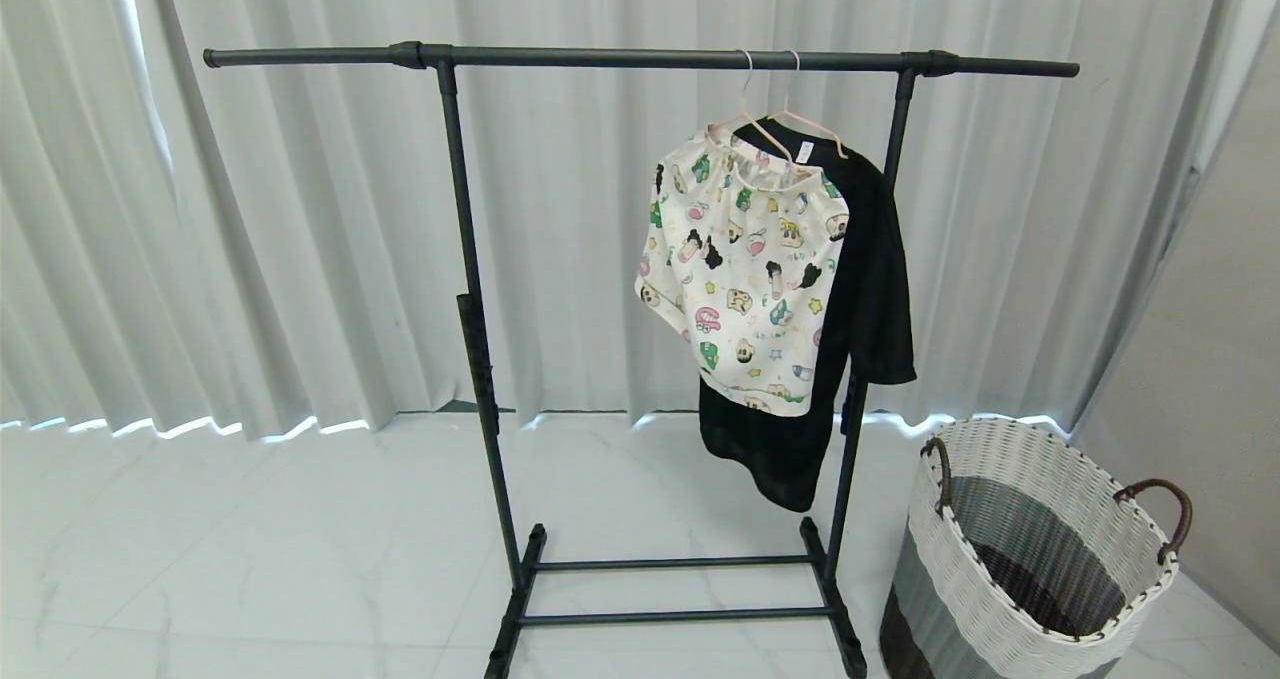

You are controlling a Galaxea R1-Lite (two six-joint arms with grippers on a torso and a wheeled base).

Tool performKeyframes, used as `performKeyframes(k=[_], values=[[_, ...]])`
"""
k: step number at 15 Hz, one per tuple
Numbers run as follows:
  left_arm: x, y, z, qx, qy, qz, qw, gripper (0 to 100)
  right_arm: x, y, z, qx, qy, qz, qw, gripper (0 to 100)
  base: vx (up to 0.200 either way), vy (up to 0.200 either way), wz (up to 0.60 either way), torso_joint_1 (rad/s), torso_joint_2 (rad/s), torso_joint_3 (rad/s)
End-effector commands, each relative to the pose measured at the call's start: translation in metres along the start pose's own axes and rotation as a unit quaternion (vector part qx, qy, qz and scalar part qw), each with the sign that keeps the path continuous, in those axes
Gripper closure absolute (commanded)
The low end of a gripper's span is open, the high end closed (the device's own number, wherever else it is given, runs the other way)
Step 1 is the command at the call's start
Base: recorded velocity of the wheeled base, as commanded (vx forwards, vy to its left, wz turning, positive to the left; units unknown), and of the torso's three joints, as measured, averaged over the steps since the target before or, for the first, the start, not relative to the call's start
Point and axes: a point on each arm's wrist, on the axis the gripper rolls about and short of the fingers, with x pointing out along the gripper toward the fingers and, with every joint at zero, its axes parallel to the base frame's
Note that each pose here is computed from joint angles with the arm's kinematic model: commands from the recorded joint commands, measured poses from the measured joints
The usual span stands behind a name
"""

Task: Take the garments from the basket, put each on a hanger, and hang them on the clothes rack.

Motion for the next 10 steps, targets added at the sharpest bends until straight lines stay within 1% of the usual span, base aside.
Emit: performKeyframes(k=[1,10], values=[[0.0,0.0,0.0,0.0,0.0,0.0,1.0,0,-0.0001,0.0,-0.0001,0.0,0.0,0.0,1.0,0,0.0,0.0,0.0,0.0,0.0,0.0],[0.0,0.0,0.0,0.0,0.0,0.0,1.0,0,-0.0002,0.0,0.0003,-0.001,-0.001,0.0,1.0,0,0.0,0.0,0.0,0.0,0.0,0.0]])
